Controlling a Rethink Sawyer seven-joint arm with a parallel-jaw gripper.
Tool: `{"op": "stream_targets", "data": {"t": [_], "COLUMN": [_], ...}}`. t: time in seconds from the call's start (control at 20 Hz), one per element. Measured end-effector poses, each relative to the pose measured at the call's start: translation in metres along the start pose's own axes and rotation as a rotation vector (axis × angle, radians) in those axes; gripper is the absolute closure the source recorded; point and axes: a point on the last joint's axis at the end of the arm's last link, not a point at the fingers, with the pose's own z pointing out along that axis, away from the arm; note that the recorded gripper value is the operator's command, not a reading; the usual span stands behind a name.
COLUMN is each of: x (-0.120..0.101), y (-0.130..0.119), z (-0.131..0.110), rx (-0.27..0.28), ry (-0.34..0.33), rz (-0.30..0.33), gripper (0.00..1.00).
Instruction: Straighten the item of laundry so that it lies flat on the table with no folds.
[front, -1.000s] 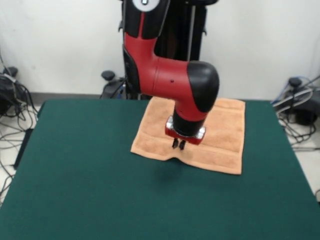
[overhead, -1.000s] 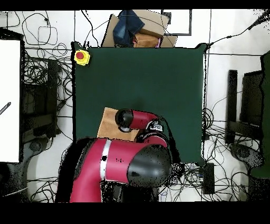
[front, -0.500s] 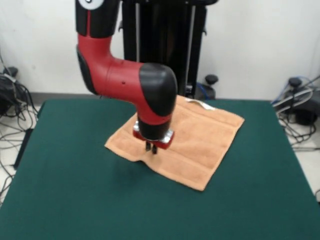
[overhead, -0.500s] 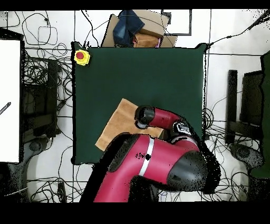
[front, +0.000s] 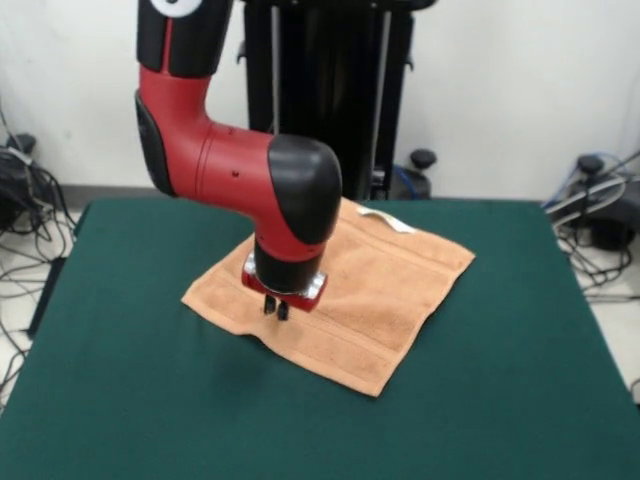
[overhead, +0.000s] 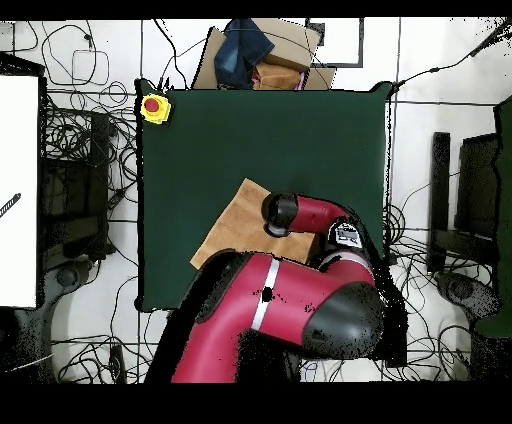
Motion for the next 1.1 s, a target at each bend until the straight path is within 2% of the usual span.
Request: {"op": "stream_targets", "data": {"t": [0.35, 0.75, 1.1], "x": [-0.004, -0.018, -0.058], "y": [0.007, 0.009, -0.015], "z": [0.000, 0.000, -0.003], "rx": [0.056, 0.151, 0.215], "ry": [0.017, 0.014, -0.069], "rz": [-0.040, -0.092, -0.097], "gripper": [1.00, 1.00, 1.00]}}
